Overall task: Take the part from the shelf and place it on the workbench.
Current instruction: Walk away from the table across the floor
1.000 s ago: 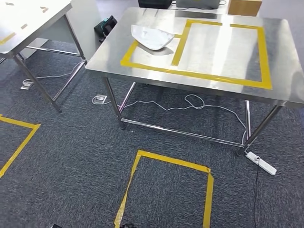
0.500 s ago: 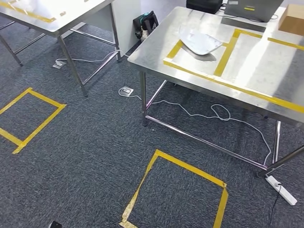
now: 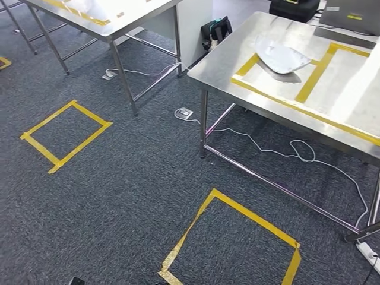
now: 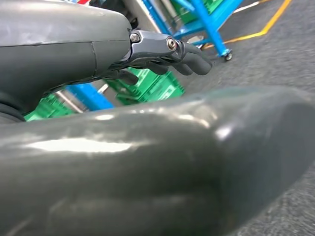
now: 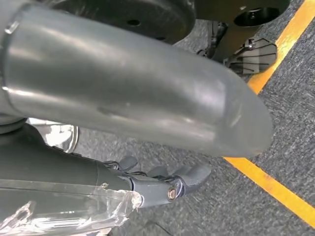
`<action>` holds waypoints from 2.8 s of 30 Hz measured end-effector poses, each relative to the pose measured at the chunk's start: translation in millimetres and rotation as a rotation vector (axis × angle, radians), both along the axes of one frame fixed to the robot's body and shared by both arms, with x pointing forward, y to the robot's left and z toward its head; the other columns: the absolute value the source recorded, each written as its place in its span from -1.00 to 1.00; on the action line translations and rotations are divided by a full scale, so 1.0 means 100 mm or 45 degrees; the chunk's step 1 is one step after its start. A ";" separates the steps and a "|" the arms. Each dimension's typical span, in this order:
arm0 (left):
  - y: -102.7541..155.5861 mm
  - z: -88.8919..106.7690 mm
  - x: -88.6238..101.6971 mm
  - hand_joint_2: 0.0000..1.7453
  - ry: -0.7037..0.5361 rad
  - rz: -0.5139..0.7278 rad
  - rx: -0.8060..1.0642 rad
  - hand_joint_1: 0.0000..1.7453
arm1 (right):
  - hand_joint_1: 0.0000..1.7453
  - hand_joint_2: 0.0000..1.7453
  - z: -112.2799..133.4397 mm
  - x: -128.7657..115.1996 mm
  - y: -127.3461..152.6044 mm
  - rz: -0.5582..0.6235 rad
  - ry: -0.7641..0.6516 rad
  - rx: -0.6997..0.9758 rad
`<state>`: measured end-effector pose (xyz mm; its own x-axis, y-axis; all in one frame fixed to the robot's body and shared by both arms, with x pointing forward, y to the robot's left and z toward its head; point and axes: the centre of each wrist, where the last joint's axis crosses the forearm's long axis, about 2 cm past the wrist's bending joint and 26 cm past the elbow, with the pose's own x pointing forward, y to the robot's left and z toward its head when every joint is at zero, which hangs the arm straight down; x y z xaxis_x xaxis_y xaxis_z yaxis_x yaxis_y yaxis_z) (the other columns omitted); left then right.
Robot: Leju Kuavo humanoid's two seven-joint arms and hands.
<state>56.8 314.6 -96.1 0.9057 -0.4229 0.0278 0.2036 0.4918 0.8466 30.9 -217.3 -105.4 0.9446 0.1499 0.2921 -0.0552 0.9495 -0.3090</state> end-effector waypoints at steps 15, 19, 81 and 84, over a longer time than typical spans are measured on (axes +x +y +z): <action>0.09 0.00 0.00 -1.00 0.020 0.067 0.027 -1.00 | -1.00 -1.00 0.00 0.03 -0.04 0.269 -0.056 -0.046; 0.09 0.00 0.00 -1.00 0.022 0.071 0.028 -1.00 | -1.00 -1.00 0.00 0.02 -0.04 0.278 -0.057 -0.047; 0.02 0.00 0.05 -1.00 0.038 0.106 0.011 -1.00 | -1.00 -1.00 -0.01 0.01 -0.08 0.303 -0.032 -0.067; 0.02 0.00 0.04 -1.00 0.038 0.106 0.012 -1.00 | -1.00 -1.00 -0.01 0.01 -0.09 0.303 -0.034 -0.067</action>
